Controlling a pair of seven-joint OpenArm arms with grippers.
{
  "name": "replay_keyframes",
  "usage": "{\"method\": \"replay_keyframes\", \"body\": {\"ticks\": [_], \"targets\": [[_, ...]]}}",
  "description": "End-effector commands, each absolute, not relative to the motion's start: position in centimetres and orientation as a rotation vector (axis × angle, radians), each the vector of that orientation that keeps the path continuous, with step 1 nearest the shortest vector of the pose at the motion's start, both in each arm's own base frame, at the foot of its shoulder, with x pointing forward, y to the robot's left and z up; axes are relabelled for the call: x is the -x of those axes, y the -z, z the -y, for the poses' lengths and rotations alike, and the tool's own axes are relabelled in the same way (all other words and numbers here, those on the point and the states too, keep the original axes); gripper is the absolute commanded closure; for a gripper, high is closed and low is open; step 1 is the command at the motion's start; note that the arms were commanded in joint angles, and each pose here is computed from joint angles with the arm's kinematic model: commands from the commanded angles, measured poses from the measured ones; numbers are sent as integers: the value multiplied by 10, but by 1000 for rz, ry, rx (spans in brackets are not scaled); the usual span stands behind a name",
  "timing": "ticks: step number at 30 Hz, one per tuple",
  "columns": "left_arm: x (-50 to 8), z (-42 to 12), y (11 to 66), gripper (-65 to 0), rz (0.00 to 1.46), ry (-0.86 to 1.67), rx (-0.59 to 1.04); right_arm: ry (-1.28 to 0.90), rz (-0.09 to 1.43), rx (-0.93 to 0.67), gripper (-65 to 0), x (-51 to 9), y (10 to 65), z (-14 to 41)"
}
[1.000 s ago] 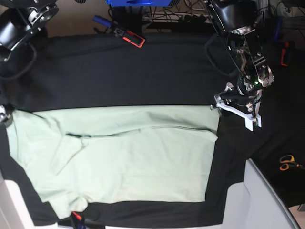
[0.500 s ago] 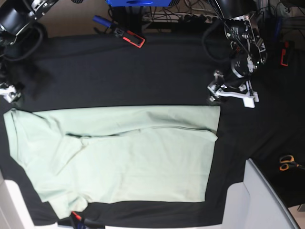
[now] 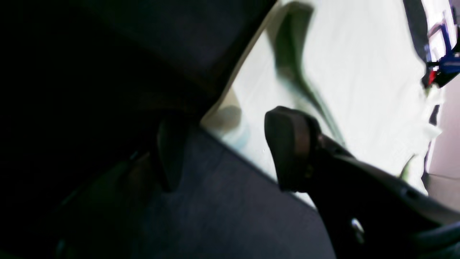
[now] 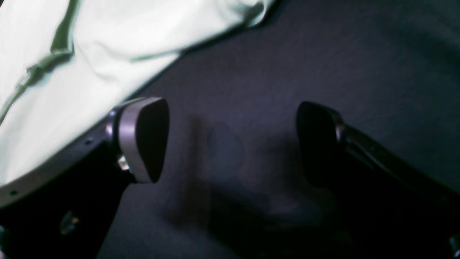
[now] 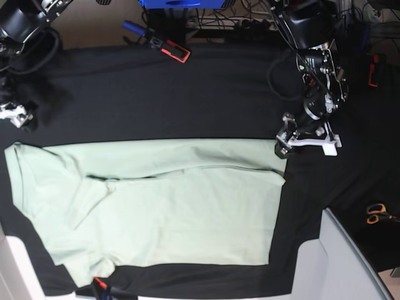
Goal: Fold the T-shirt properly
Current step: 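Grasp the folded edge of the shirt with both grippers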
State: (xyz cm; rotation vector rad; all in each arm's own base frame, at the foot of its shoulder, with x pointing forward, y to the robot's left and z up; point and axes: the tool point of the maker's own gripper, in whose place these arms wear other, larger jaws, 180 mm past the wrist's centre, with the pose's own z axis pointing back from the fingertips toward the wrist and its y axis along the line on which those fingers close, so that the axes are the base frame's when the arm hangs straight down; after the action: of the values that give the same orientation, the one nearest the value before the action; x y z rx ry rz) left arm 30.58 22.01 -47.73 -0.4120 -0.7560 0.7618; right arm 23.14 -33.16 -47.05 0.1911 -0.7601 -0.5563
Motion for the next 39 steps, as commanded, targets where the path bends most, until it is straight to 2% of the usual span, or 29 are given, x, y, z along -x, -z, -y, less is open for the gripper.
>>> {"method": "replay_keyframes", "body": {"ticks": [1,39], "targets": [[-313,-219,474,-380,759,-762,424,545,810,-177,-515,-240,458,342],[-331,-191,470,-370,749,-701,473,565,790,-248,-514,-244,473,332]]}}
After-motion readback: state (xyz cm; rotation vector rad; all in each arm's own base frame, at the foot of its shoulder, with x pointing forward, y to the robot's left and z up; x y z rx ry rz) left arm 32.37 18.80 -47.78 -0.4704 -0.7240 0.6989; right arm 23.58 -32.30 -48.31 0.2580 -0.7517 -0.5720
